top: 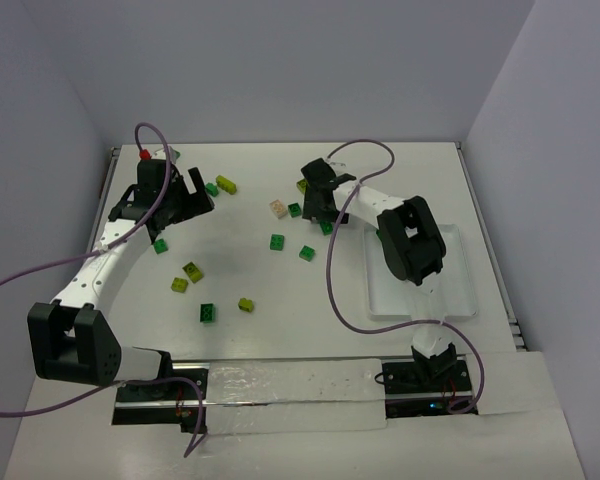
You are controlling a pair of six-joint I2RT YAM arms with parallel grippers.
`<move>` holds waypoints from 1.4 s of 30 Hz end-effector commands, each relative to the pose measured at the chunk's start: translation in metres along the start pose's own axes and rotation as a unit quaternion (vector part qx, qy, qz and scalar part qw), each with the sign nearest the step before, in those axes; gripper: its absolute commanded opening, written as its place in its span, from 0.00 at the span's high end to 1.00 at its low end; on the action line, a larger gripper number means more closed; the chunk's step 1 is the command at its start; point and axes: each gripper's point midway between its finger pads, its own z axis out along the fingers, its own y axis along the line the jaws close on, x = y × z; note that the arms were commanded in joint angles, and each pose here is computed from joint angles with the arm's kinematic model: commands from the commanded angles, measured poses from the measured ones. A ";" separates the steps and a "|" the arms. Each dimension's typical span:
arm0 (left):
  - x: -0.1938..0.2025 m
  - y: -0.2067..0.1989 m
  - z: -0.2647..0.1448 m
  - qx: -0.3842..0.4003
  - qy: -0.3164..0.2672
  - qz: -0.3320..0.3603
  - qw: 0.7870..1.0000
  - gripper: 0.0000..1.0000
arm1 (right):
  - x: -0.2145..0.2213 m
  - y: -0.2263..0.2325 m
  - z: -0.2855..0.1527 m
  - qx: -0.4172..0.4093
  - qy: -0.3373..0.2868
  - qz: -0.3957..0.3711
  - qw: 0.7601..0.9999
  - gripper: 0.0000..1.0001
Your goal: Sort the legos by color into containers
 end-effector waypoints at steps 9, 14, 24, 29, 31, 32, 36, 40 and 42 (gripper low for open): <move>-0.018 -0.009 -0.011 0.016 -0.027 -0.005 1.000 0.01 | 0.019 -0.017 -0.011 0.011 0.011 -0.035 0.999 0.44; -0.017 -0.011 -0.010 0.020 -0.024 -0.009 0.999 0.01 | 0.014 -0.010 -0.017 -0.008 0.008 -0.038 0.999 0.83; -0.011 -0.017 -0.001 0.036 -0.014 -0.022 0.999 0.01 | -0.057 -0.035 -0.117 -0.059 -0.140 0.008 0.988 0.85; -0.012 -0.019 0.000 0.038 -0.014 -0.023 0.999 0.01 | -0.028 -0.112 -0.120 -0.014 -0.134 0.039 0.990 0.84; -0.012 -0.020 0.000 0.039 -0.015 -0.022 0.999 0.01 | -0.015 -0.137 -0.123 -0.013 -0.131 0.064 0.989 0.84; -0.013 -0.021 0.000 0.041 -0.017 -0.022 0.999 0.01 | -0.002 -0.146 -0.117 -0.009 -0.121 0.070 0.990 0.84; -0.010 -0.024 0.004 0.046 -0.011 -0.025 0.999 0.01 | 0.013 -0.167 -0.111 0.003 -0.116 0.090 0.989 0.81; -0.006 -0.025 0.006 0.048 -0.004 -0.026 0.998 0.01 | 0.020 -0.167 -0.101 0.006 -0.103 0.090 0.991 0.76; -0.006 -0.025 0.006 0.048 -0.005 -0.026 0.999 0.01 | 0.022 -0.165 -0.097 0.004 -0.098 0.090 0.991 0.64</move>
